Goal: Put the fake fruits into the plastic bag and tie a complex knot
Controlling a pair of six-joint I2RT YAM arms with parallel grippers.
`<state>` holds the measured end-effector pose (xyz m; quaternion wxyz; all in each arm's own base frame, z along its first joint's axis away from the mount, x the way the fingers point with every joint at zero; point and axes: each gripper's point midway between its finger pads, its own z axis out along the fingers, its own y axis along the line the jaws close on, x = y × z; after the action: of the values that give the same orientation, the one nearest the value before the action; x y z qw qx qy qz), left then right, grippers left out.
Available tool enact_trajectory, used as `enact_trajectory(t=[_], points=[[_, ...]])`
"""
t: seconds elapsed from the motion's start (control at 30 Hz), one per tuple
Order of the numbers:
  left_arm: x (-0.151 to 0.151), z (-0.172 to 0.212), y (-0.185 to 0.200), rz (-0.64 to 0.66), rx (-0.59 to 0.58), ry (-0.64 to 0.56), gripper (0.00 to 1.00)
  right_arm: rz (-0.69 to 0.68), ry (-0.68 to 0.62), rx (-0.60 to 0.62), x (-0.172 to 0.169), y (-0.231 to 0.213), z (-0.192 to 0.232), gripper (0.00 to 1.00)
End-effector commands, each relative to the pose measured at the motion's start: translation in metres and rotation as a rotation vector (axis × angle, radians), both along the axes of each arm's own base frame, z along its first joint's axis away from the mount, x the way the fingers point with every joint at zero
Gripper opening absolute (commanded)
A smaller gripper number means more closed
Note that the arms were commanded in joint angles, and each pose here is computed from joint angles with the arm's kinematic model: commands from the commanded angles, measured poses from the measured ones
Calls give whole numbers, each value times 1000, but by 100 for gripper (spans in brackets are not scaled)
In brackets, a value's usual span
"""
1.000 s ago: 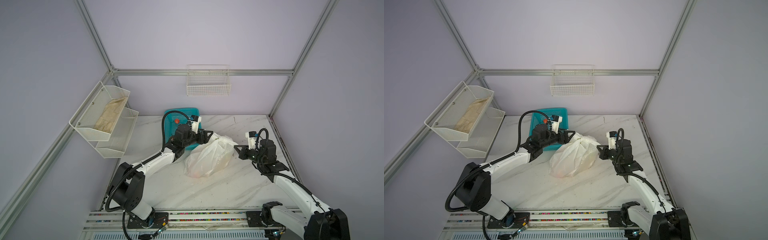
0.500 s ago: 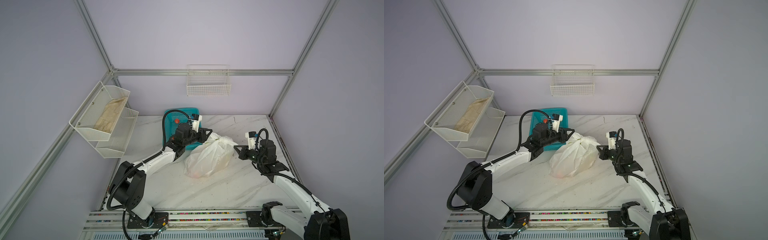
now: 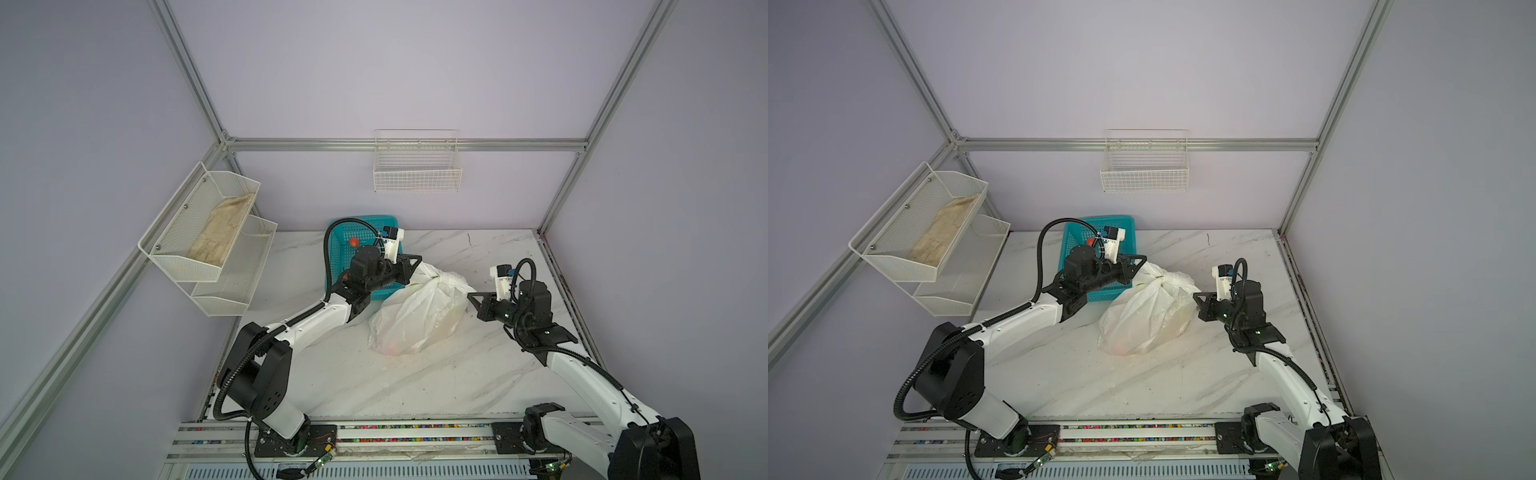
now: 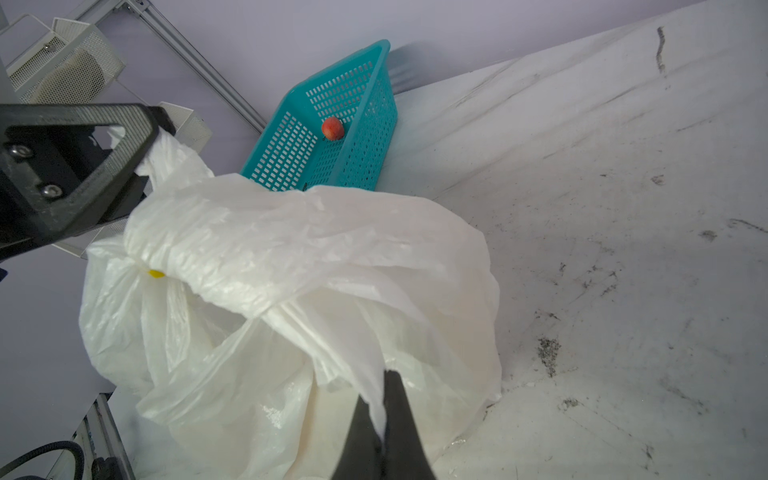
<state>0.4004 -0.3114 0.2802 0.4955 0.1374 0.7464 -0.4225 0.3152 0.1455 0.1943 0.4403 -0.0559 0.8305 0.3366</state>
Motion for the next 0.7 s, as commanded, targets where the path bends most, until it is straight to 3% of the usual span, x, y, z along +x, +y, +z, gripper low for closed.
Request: enact_trajectory(t=[0.0,0.2,0.43,0.67], points=[[12,56,10,53,-68,-139,0,-11,5,-2,-4,-3,0,0],[20,45,47,210,-45,-129,0,-58,83,52,-11,-9,-16,0],[32,-19,113,417,96,-28,0,-174,150,84,-16,-33,-41,0],[20,-3,101,383,133,-79,0,-176,102,97,-9,-24,-17,0]])
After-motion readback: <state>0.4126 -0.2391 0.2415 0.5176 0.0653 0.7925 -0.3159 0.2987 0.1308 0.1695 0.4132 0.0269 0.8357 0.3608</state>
